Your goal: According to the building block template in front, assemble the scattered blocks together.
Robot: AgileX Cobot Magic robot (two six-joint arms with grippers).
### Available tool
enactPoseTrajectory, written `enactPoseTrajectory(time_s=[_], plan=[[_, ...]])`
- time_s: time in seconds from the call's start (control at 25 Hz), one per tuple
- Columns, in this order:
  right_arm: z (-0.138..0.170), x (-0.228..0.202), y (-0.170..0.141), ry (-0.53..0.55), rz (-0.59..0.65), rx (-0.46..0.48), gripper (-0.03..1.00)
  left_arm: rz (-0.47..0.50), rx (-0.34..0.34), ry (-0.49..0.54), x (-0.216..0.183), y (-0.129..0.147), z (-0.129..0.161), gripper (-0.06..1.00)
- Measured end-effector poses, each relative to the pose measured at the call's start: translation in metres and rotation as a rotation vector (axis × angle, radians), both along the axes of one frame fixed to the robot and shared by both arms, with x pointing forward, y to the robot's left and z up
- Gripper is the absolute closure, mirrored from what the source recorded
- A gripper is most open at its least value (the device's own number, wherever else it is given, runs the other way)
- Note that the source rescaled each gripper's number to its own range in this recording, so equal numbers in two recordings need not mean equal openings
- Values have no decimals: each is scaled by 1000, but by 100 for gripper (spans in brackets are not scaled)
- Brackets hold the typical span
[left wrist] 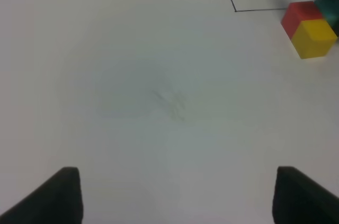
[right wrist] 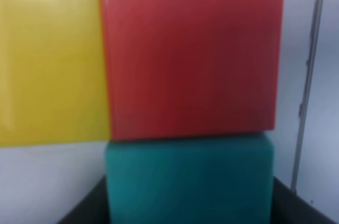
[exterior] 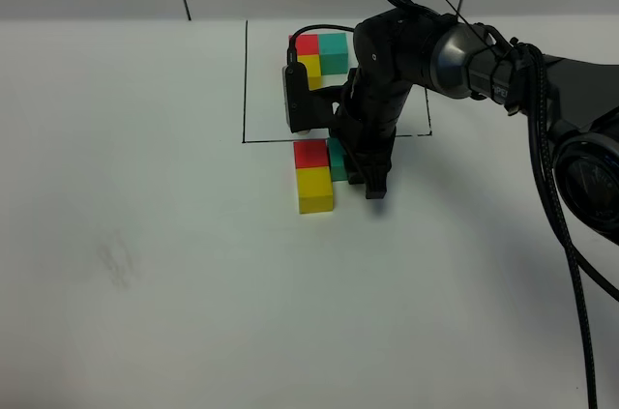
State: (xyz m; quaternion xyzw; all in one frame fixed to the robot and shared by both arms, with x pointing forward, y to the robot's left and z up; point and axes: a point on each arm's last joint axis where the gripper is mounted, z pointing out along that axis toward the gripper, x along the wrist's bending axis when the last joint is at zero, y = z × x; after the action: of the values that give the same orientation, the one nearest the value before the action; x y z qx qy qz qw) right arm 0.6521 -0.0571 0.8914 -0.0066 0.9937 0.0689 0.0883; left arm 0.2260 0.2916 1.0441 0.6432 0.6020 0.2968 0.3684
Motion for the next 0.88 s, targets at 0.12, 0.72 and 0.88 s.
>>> enactPoseTrajectory(time_s=[0.12,0.72,0.88], plan=[[0,0,0,-2,3,1,57,0,0,0,0,0,0,27],[3,3,-3,-32,-3,-33,21,-1,1,0,0,0,0,27],[8,1,-11,-10,-8,-88,16,-1,1,0,0,0,0,27]])
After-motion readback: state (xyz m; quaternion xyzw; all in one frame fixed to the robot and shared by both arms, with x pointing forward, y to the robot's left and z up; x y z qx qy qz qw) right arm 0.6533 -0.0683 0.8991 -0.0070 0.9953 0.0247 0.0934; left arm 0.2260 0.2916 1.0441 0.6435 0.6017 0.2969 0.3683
